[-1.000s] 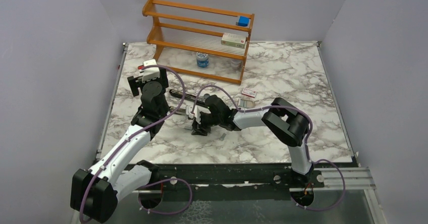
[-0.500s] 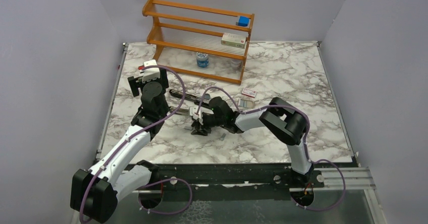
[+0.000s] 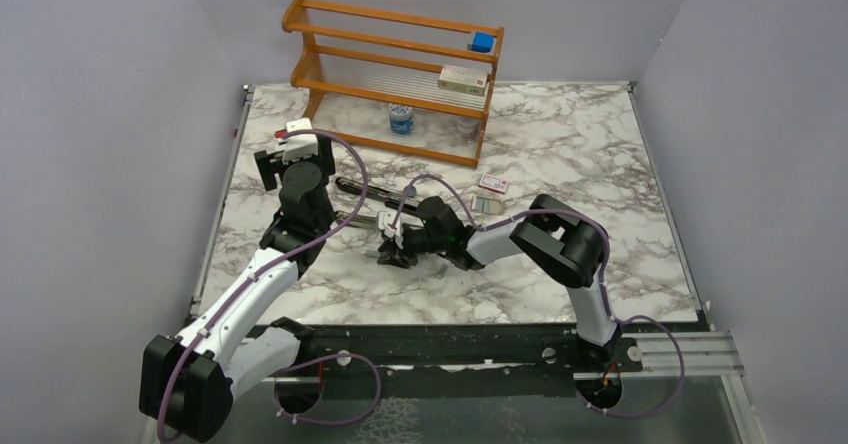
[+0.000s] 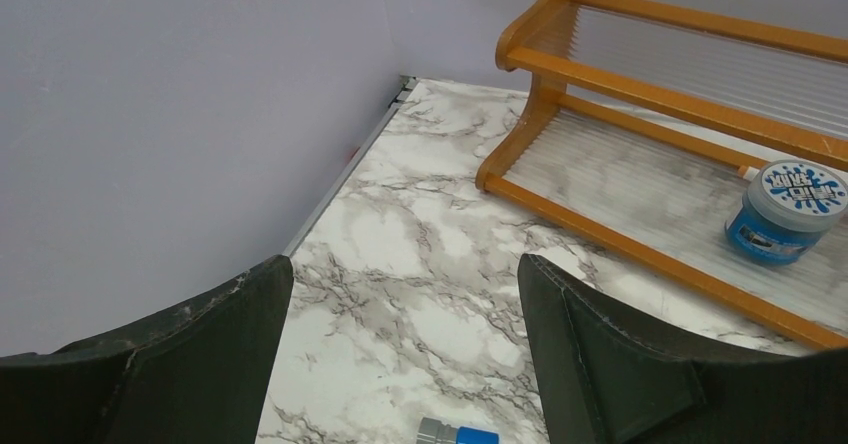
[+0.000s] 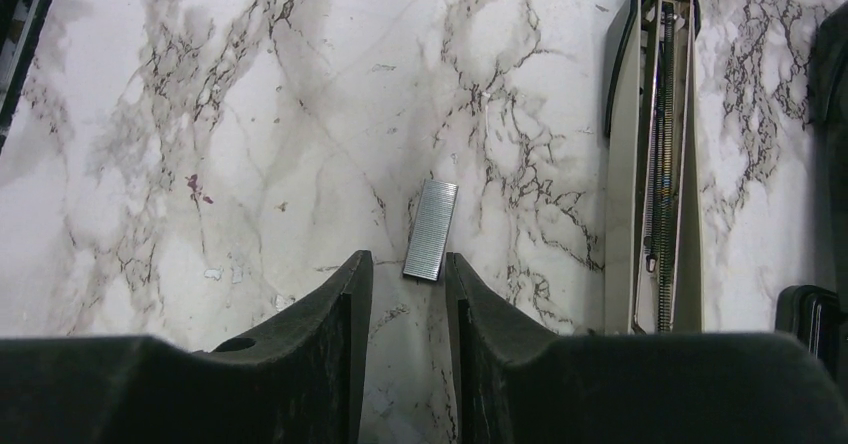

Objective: Load the staples into the stapler
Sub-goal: Place the staple at the center of the board, then pick up the staple from the center of the board.

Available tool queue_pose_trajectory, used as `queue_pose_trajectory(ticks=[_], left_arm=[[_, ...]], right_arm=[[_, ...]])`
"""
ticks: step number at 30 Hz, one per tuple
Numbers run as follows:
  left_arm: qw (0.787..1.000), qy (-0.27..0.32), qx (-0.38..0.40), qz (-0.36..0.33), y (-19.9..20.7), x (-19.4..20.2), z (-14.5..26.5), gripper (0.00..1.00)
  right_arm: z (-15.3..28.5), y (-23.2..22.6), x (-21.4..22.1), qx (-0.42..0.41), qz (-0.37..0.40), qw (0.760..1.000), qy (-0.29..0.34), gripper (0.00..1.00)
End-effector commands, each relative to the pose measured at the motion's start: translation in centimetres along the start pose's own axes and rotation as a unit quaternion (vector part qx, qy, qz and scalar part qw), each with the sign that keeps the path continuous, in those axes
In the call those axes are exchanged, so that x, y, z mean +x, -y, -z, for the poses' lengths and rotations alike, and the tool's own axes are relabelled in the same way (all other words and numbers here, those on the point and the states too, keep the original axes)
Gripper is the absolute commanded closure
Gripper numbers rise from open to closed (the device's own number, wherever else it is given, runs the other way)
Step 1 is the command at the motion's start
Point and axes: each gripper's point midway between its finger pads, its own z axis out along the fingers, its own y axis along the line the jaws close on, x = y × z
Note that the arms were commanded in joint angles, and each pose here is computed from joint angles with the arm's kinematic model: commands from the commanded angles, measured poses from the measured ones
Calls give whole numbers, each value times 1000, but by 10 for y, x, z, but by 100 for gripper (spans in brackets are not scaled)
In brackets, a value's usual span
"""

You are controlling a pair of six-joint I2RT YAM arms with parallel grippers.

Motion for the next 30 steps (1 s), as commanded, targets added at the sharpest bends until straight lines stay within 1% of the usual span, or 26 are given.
queue_pose_trajectory(ticks=[1,8,22,30], left_arm=[[1000,5,12,9,4,-3,-1,14],[1000,1,18,9,8,-1,-2,15],[1000,-2,21,11,10,0,-2,16],[1000,-3,25,12,11,0,-2,16]], right_arm=[[9,-11,77,18,-43,994,-102,66],[9,-11,83,36,-48,994,-93,68],[6,-25,90,10,-41,994,-104,70],[7,-27,93,8,-39,993,-107,78]])
